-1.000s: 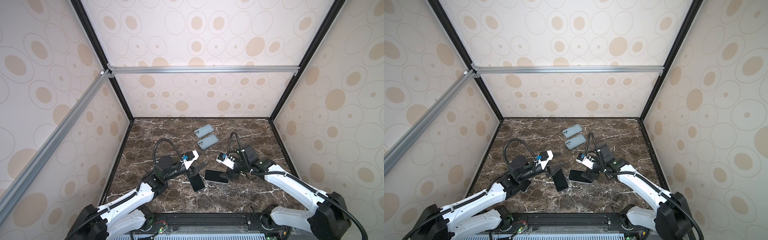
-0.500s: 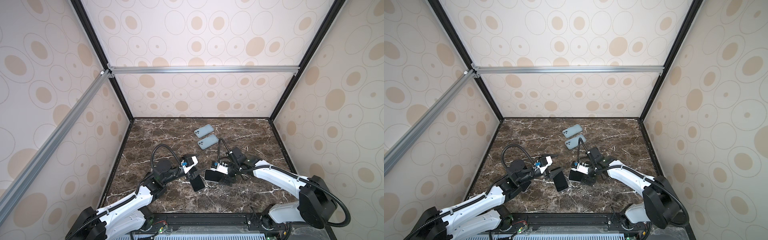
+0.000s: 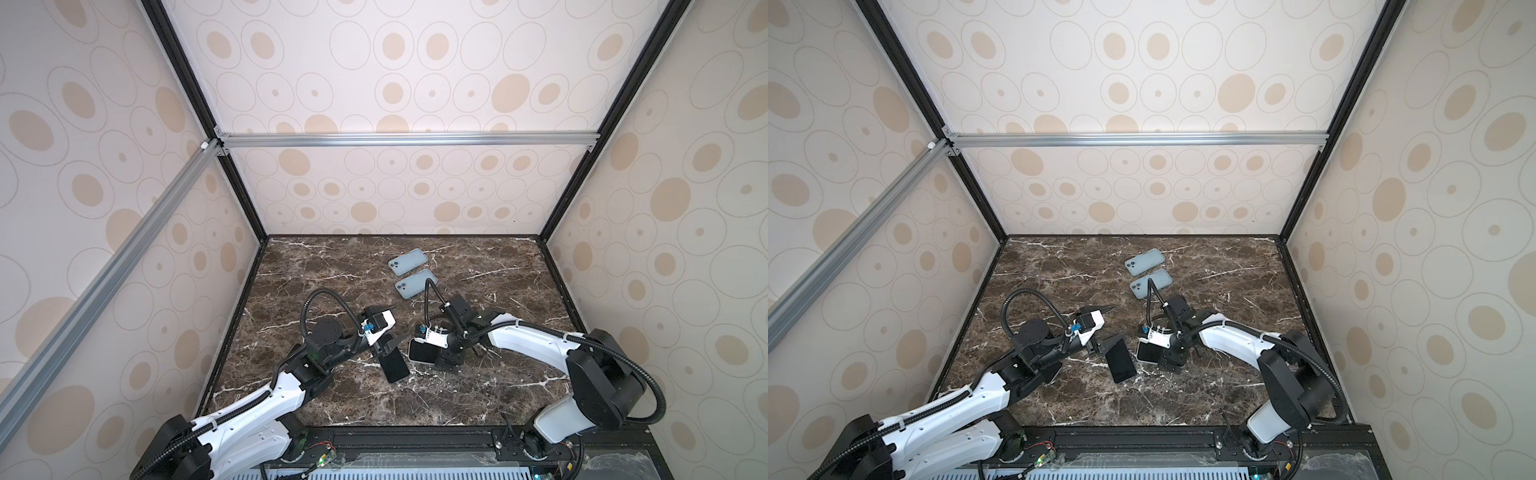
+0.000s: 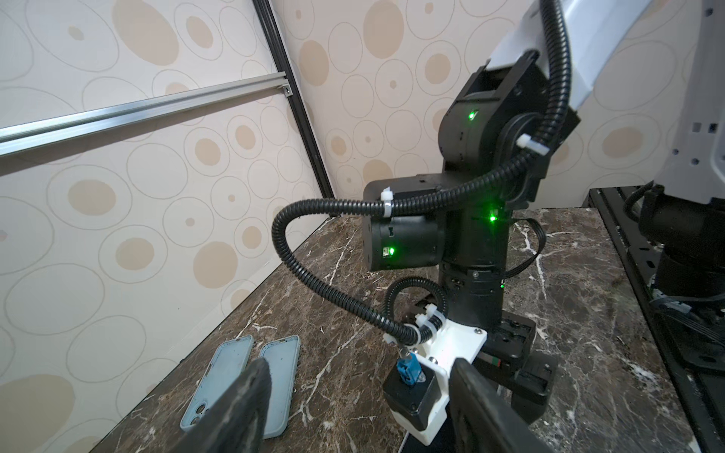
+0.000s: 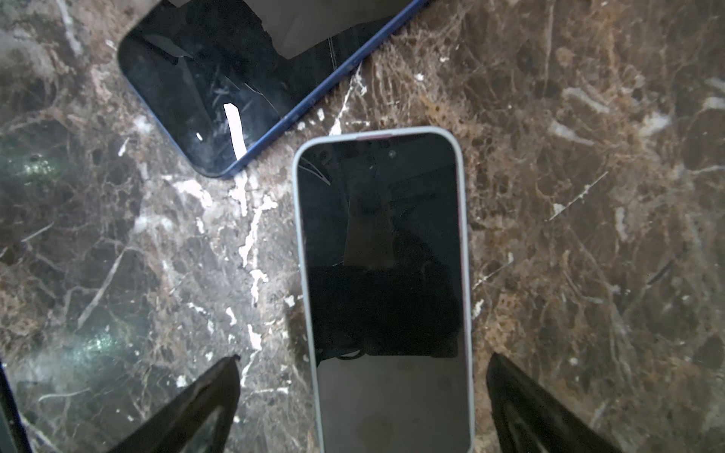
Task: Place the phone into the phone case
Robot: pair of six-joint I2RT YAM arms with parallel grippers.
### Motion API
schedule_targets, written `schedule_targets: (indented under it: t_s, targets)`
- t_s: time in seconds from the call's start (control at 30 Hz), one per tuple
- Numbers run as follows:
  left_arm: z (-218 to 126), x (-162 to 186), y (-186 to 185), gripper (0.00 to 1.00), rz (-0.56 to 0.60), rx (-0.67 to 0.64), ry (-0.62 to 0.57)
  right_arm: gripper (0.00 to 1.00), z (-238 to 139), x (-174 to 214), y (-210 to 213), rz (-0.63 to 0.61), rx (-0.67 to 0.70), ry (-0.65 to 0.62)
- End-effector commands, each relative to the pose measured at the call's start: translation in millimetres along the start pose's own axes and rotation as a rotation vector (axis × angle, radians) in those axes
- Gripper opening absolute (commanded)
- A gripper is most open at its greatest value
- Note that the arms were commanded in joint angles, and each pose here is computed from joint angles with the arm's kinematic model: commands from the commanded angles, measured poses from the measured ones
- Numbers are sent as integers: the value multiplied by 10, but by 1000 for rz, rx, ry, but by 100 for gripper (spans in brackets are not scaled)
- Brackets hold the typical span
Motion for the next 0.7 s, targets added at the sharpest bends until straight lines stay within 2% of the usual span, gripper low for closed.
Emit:
schedule_targets:
  t_s: [0.0, 0.23, 0.4, 0.67]
  targets:
    - [-46, -146, 66, 71, 61, -37, -55, 100, 53, -64, -33, -5, -5, 15]
    - [-52, -152, 70, 72, 66, -40, -56, 99, 213, -22, -48, 3, -42, 79]
    - [-52, -155, 64, 71, 65, -36, -58, 92, 262, -1, -47, 2, -64, 119]
    - [-60, -170, 68, 72, 68, -39, -62, 81, 315, 1, -172, 26, -1, 167]
Point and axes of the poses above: each gripper's point midway between its finger pads, its own z axis out along the fingers, its own y axis along the line the jaws close on, x = y × z, the point moved 5 cm from there along -z, back along the fingers, and after that the axes turned 7 degrees about z, right-handed, at the moved point
